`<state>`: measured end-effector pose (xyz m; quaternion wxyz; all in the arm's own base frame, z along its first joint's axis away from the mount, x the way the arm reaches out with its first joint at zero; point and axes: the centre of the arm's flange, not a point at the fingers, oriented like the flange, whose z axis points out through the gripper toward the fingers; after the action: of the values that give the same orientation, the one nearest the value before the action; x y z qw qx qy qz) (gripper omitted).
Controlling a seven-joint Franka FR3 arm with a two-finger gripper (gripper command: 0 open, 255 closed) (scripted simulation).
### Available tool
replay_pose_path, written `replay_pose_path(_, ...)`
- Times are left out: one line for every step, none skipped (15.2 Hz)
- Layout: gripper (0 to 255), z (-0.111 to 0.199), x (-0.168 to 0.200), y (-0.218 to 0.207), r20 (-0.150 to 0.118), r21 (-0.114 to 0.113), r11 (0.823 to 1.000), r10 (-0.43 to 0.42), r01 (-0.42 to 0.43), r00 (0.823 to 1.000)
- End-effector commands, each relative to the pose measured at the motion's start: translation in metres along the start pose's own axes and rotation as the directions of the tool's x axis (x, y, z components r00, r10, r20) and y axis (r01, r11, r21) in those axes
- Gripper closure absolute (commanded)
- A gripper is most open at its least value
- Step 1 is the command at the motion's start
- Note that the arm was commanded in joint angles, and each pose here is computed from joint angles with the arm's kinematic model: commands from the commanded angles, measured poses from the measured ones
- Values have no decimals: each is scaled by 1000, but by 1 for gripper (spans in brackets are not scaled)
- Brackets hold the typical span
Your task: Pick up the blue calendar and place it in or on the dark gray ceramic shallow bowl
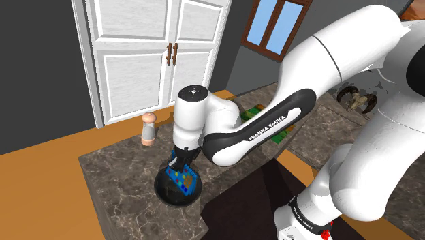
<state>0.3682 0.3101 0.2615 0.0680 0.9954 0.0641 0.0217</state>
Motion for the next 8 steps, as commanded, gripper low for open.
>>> replay_pose_path(255, 0, 0, 0, -1, 0, 1000, 0, 0, 1000)
replay_pose_path(255, 0, 0, 0, -1, 0, 1000, 0, 0, 1000)
replay_pose_path(255, 0, 0, 0, -1, 0, 1000, 0, 0, 1000)
replay_pose_path(0, 0, 0, 0, -1, 0, 1000, 0, 0, 1000)
replay_pose_path(0, 0, 0, 0, -1, 0, 1000, 0, 0, 1000)
replay_pose_path(0, 0, 0, 0, -1, 0, 1000, 0, 0, 1000)
replay_pose_path(0, 0, 0, 0, -1, 0, 1000, 0, 0, 1000)
replay_pose_path(0, 0, 0, 0, -1, 0, 1000, 0, 0, 1000)
